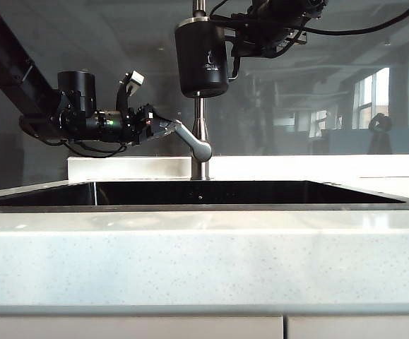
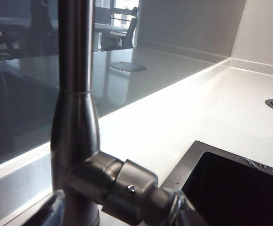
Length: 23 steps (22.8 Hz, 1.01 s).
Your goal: Pick up the mug next to the sink, go to the faucet to get some water, pour the water into the sink, and finally put the mug back to its place.
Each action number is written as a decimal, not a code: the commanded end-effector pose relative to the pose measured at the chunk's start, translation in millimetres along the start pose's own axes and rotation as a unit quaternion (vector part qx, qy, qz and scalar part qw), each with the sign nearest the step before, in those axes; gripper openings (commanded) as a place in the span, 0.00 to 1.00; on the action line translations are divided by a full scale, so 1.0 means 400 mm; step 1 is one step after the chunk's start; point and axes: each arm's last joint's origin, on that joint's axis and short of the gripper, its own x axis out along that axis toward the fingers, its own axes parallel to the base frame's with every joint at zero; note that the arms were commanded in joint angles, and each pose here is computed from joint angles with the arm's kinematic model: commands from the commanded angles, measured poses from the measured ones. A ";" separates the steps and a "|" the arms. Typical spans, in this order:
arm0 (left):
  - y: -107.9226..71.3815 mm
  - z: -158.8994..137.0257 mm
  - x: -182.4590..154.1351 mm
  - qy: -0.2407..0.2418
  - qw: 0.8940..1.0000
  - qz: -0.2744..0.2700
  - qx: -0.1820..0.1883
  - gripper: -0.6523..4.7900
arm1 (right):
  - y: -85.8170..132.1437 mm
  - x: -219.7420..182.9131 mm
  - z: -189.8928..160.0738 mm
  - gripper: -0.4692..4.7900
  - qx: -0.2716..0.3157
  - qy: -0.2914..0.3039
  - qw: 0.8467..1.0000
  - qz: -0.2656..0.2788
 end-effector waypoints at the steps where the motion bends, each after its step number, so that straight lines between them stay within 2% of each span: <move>1: -0.001 0.013 0.001 -0.007 1.000 0.011 0.008 0.66 | 0.002 -0.012 0.040 0.09 0.005 -0.039 0.999 0.001; 8: -0.001 0.013 0.001 -0.008 1.000 0.017 0.008 0.66 | 0.002 -0.012 0.040 0.09 0.005 -0.039 0.999 0.001; 16: 0.007 0.014 0.001 -0.014 0.997 0.070 0.016 0.66 | 0.002 -0.012 0.040 0.09 0.005 -0.039 0.999 0.001; 18: 0.011 0.015 0.000 -0.017 0.994 0.100 0.030 0.66 | 0.002 -0.012 0.040 0.09 0.005 -0.039 0.999 0.001; 23: 0.022 0.016 -0.003 -0.025 0.983 0.180 0.031 0.66 | 0.002 -0.012 0.040 0.09 0.005 -0.039 0.999 0.001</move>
